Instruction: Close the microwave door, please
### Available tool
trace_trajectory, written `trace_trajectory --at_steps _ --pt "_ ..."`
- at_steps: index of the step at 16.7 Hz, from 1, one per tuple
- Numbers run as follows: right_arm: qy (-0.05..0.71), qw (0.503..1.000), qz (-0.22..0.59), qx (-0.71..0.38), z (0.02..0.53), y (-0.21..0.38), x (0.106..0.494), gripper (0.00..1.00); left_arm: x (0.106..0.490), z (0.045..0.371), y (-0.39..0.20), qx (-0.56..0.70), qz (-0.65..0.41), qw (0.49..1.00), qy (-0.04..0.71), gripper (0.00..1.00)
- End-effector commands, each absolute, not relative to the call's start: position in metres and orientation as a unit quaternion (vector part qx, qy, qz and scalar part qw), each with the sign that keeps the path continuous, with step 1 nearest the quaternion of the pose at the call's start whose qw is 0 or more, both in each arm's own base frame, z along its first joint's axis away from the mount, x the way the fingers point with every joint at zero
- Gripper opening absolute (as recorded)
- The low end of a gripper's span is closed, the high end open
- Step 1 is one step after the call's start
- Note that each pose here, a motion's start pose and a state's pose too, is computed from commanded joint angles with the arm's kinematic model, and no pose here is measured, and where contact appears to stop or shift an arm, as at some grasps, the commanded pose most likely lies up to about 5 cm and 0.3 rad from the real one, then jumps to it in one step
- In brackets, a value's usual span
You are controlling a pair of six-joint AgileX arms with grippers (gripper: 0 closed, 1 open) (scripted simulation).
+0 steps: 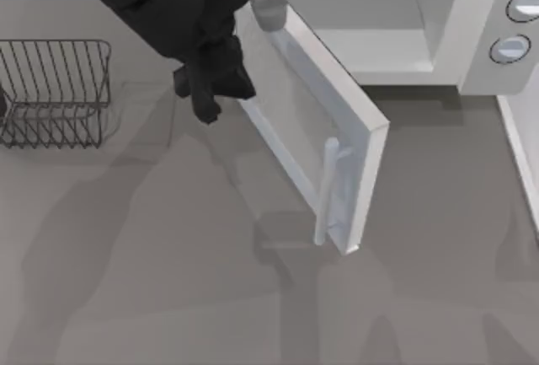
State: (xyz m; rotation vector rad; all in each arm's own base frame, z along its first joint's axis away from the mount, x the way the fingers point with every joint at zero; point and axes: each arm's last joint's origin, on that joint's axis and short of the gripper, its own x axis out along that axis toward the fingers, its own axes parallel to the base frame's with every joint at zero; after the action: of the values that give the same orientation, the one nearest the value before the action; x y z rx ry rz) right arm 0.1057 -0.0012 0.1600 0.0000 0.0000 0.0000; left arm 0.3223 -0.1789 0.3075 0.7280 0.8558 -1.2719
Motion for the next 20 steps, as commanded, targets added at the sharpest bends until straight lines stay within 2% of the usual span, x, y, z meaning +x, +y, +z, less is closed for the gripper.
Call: trace_trajectory --at_steps 20 --pt "0.0 1.0 0.0 0.0 0.16 -0.001 0.106 1.0 0.322 0.307 -0.198 0.321 -0.562 0.662 0.379 0.0"
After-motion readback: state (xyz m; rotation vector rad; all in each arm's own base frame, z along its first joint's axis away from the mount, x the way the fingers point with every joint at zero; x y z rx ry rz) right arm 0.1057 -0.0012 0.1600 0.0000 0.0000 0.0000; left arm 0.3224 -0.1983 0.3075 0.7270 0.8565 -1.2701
